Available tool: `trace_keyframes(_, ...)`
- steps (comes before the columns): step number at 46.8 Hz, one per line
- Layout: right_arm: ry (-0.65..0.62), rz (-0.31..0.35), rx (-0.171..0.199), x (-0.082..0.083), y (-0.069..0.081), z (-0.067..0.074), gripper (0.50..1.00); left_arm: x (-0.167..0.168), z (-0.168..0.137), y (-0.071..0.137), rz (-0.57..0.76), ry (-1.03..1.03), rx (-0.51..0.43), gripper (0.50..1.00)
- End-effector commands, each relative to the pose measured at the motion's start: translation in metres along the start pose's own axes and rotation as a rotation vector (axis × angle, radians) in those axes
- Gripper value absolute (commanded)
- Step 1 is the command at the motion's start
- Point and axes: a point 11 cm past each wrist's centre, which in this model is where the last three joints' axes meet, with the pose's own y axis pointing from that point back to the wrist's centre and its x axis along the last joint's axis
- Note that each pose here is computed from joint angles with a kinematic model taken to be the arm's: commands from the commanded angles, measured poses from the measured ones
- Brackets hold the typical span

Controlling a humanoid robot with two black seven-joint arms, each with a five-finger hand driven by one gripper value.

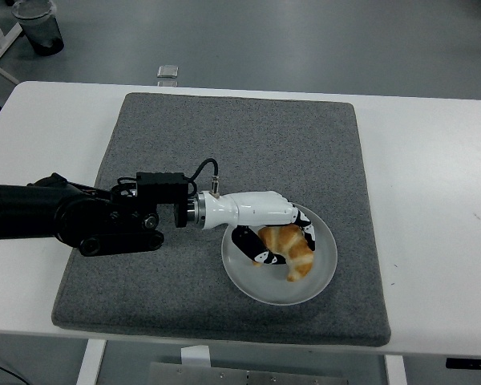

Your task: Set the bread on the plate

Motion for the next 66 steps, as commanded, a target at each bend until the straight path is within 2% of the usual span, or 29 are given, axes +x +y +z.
trace_keyframes(1,0.0,0.0,0.0,0.0,0.0,0.0,0.93,0.0,0.0,0.0,0.002,0.0,0.001,0.5)
trace_keyframes(7,0.0,0.0,0.0,0.0,0.0,0.0,0.93,0.003,-0.003,0.003,0.017,0.006,0.011,0.5)
trace_keyframes(9,0.0,0.0,0.0,0.0,0.0,0.0,0.93,0.003,-0.003,0.003,0.025,0.007,0.013,0.542)
trace_keyframes(20,-0.002,0.0,0.0,0.0,0.0,0.0,0.93,0.002,-0.004,0.004,0.03,0.008,0.016,0.632)
trace_keyframes(24,-0.002,0.0,0.0,0.0,0.0,0.0,0.93,0.003,-0.005,0.005,0.033,0.008,0.019,0.698)
trace_keyframes(28,-0.002,0.0,0.0,0.0,0.0,0.0,0.93,0.002,-0.005,0.006,0.031,0.009,0.019,0.743)
trace_keyframes(35,0.002,0.0,0.0,0.0,0.0,0.0,0.93,0.002,-0.005,0.006,0.029,0.014,0.02,0.878)
trace_keyframes(43,0.0,0.0,0.0,0.0,0.0,0.0,0.93,0.003,-0.007,0.009,0.033,0.015,0.028,0.977)
trace_keyframes(56,0.002,0.0,0.0,0.0,0.0,0.0,0.93,0.009,-0.008,0.013,0.044,0.012,0.034,0.99)
trace_keyframes(66,0.002,-0.002,0.0,0.0,0.0,0.0,0.93,0.051,-0.01,0.021,0.133,0.062,0.04,0.99)
